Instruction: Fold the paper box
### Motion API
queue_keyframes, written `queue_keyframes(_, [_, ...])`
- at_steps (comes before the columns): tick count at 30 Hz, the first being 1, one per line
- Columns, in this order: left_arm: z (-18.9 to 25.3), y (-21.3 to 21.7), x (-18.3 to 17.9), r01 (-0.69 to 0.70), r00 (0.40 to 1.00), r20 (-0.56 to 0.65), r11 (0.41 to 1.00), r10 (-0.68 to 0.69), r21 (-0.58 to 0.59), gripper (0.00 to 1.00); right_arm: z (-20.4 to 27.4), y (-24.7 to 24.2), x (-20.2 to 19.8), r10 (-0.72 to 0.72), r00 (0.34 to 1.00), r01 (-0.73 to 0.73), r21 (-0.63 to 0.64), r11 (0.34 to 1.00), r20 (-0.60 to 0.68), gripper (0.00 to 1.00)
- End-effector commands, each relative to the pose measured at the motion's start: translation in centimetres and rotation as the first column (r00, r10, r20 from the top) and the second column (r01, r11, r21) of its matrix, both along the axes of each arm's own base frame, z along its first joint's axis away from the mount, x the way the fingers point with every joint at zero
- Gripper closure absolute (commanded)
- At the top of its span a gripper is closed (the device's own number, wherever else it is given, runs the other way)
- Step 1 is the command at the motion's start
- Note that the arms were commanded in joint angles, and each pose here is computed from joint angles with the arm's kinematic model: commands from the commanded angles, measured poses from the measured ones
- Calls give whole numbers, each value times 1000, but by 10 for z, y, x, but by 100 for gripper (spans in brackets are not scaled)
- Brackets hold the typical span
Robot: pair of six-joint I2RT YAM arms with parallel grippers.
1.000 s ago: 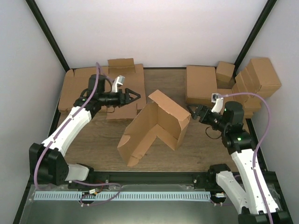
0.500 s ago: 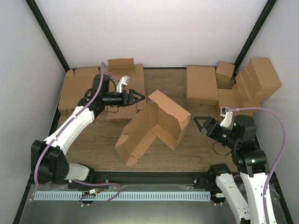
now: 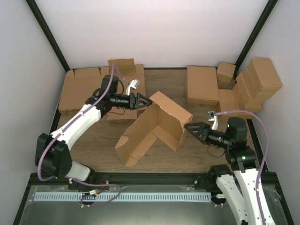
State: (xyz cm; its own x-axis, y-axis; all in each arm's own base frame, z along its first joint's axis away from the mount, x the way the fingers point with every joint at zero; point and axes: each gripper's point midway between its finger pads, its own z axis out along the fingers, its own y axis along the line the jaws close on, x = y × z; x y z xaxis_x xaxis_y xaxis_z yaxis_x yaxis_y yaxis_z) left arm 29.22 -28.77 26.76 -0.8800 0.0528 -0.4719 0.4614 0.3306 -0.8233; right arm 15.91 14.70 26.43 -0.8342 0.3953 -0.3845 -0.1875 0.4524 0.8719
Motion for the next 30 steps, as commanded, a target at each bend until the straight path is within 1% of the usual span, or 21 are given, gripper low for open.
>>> queue_keyframes(1, [17,-8,-1,51,997,63,998,-49,-35,25,18,8,11,47,996,-49,32,998,80,34])
queue_keyframes(3, [17,-10,-1,59,997,60,998,-57,-38,25,16,8,19,40,996,-42,12,999,79,36])
queue_keyframes(5, [15,-13,0,64,997,55,997,-62,-37,25,14,7,26,34,997,-33,-8,999,74,42])
queue_keyframes(6, [14,-14,1,67,997,51,997,-65,-36,27,12,7,30,32,997,-30,-19,999,74,45])
queue_keyframes(8, [13,-15,2,69,997,49,997,-67,-36,30,9,7,36,36,997,-33,-39,999,69,48])
queue_keyframes(13, [20,-11,2,44,996,80,999,-42,-27,31,0,6,53,39,997,-31,-103,994,72,52])
queue_keyframes(15, [19,-10,5,25,997,77,1000,-24,-18,33,0,4,62,30,996,-18,-131,991,84,53])
queue_keyframes(18, [14,-8,13,-22,998,57,1000,22,4,40,1,1,75,21,994,-2,-172,985,109,53])
queue_keyframes(21, [13,-4,22,-87,995,60,996,85,33,46,5,2,90,36,989,-6,-205,979,141,52])
queue_keyframes(26, [25,0,27,-141,987,78,990,139,17,49,11,5,122,51,982,-7,-239,971,179,52])
queue_keyframes(29, [27,1,30,-163,984,76,986,162,14,54,16,3,135,42,978,14,-263,965,205,52])
queue_keyframes(30, [25,1,30,-167,984,72,986,166,17,58,19,2,137,38,976,22,-270,963,216,52])
